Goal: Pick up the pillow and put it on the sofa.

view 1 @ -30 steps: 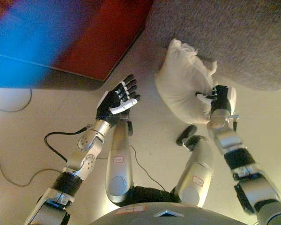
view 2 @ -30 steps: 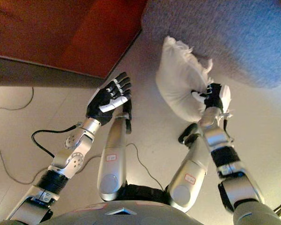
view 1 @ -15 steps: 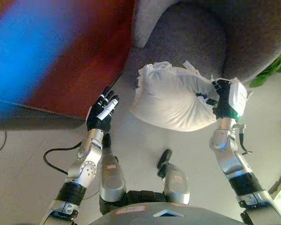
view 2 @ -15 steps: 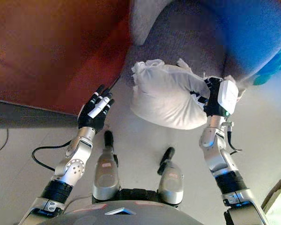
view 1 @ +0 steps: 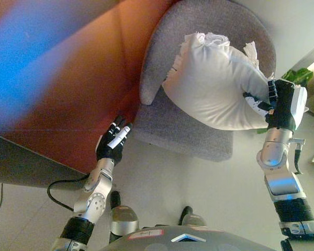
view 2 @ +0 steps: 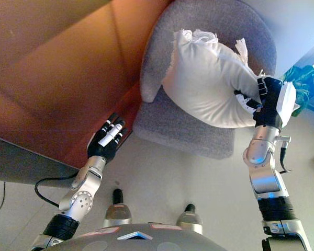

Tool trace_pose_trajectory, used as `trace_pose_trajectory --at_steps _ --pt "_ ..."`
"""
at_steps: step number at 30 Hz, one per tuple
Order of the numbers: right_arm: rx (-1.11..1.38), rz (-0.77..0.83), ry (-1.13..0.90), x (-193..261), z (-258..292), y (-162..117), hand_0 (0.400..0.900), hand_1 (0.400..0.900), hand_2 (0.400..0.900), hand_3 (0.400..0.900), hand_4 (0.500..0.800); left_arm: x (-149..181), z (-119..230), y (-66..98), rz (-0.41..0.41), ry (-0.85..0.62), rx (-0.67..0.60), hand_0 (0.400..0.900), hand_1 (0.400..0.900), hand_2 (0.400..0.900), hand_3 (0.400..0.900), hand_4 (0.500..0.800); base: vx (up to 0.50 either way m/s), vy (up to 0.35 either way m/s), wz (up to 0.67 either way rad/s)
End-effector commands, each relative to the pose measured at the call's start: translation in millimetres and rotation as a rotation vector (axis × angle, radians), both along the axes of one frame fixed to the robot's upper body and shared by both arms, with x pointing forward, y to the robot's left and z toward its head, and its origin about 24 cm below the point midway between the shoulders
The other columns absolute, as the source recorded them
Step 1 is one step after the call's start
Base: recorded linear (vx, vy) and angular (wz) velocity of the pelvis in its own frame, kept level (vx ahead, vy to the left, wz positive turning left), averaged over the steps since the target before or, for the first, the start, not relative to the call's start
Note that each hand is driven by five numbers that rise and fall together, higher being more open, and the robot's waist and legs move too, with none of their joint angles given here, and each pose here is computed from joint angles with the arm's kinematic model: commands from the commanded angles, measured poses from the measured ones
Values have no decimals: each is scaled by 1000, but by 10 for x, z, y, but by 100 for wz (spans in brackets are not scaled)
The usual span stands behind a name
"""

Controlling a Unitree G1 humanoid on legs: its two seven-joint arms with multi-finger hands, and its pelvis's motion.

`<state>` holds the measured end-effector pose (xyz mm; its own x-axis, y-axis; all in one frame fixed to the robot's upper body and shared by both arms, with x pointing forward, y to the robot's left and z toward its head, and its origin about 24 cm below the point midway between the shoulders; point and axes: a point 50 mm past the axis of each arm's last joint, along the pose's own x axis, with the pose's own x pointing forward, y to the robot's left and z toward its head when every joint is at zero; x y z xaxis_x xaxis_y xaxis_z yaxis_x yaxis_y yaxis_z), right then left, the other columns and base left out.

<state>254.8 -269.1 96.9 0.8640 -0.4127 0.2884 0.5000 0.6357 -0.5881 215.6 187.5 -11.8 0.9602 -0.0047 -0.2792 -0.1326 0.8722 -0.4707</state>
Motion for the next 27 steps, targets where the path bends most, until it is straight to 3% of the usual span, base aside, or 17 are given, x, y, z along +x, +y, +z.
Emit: trace_pose_trajectory --at_steps 1,7,15,21,22,23,27 --pt "-89 -31 -303 159 761 -182 400 400 400 400 500 131 229 -44 -89 -157 11 900 900 900 900 800 166 -61 26" --pt "-93 -179 -223 412 709 -327 400 400 400 400 500 65 248 32 -183 -143 59 900 900 900 900 800 191 -86 29" --pt "63 -452 -150 718 774 -732 400 400 400 400 500 160 465 113 -344 -177 135 900 900 900 900 800 41 -143 29" --pt "126 -554 -145 769 932 -912 400 400 400 400 500 256 625 189 -379 -213 193 900 900 900 900 800 12 -163 10" --pt "144 -555 -135 769 937 -942 678 678 678 678 667 258 637 209 -384 -214 204 900 900 900 900 800 6 -124 0" --pt "166 -556 -109 772 916 -964 900 900 900 900 800 261 644 227 -387 -217 213 900 900 900 900 800 -6 -127 0" --pt "212 -602 -124 766 969 -1025 900 900 900 900 800 296 757 266 -402 -262 256 900 900 900 900 800 -76 -118 -4"
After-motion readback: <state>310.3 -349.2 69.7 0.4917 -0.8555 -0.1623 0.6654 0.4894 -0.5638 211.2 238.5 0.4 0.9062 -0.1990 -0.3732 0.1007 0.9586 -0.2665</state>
